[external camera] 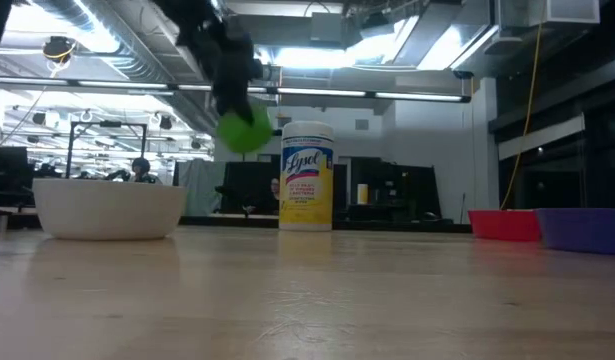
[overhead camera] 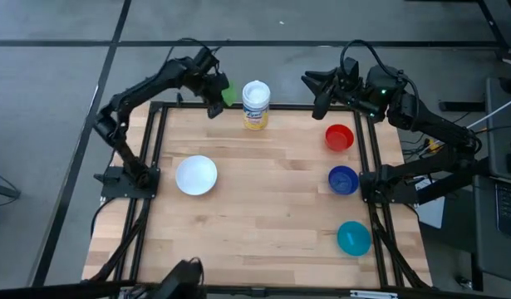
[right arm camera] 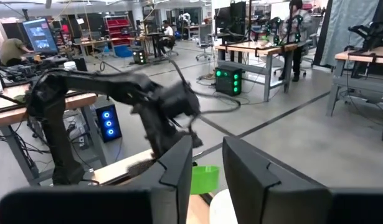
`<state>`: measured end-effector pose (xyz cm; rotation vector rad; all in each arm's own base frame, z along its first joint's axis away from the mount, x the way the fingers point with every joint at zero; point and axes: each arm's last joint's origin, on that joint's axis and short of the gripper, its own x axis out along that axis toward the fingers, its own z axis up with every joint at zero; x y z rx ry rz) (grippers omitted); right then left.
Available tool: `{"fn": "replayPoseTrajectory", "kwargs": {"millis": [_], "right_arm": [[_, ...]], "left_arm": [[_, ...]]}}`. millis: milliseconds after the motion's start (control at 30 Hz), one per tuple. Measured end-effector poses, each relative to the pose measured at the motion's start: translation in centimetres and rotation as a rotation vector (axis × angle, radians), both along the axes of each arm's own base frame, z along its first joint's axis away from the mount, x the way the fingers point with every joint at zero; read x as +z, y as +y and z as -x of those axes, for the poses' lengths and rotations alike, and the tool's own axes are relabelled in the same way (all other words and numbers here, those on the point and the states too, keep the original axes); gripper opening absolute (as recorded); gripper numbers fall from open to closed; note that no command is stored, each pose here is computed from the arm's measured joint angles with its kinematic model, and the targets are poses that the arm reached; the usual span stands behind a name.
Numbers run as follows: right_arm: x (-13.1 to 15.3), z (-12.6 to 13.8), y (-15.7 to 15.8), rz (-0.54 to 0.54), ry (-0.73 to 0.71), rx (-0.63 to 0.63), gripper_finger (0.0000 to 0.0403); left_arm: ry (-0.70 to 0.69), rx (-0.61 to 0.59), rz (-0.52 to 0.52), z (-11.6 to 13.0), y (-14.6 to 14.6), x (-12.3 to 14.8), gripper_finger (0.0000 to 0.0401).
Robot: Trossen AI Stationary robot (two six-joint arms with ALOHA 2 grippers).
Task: Nest bowls inside each other
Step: Stack the green bowl on top of the white bowl on the table
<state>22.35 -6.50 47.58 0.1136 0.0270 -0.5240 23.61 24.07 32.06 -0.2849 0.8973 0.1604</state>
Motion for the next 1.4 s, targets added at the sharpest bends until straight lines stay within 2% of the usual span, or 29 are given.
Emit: {"fn": "replayPoseTrajectory", "kwargs": {"millis": [167, 400, 500, 600, 767, 967, 1233, 1400], "right_arm": [[0.3, 0.0, 0.0, 0.032, -0.011, 0.005, 0.0111], [1.0, 0.0, -0.2, 0.069, -0.083, 0.077, 0.0128], [1.1, 0.0, -0.2, 0.066, -0.086, 0.088, 0.0127], [1.1, 0.0, -0.2, 0.056, -0.092, 0.094, 0.0121], [1.1, 0.0, -0.1, 0.053, -0.094, 0.105, 0.0108], [1.1, 0.0, -0.1, 0.046, -0.098, 0.106, 0.0106], [1.1, 0.0, 0.0, 0.024, -0.115, 0.114, 0.0121], [1.1, 0.0, 0.0, 0.017, -0.119, 0.118, 0.0123]], "left_arm": [[-0.270, -0.115, 0.148, 1.0, -3.4, 5.0, 0.0002], [-0.434, -0.147, 0.084, 3.2, -9.1, 10.5, 0.0002], [-0.436, -0.129, 0.073, 4.3, -11.8, 11.9, 0.0002], [-0.327, -0.090, 0.081, 5.6, -14.6, 11.9, 0.0002], [-0.047, -0.050, 0.087, 6.6, -18.3, 9.7, 0.0002], [0.064, -0.090, 0.134, 5.8, -21.2, 6.1, 0.0002], [0.181, -0.156, 0.213, 3.6, -24.1, -3.0, 0.0002], [0.259, -0.092, 0.218, 4.0, -25.0, -7.8, 0.0002]]}}
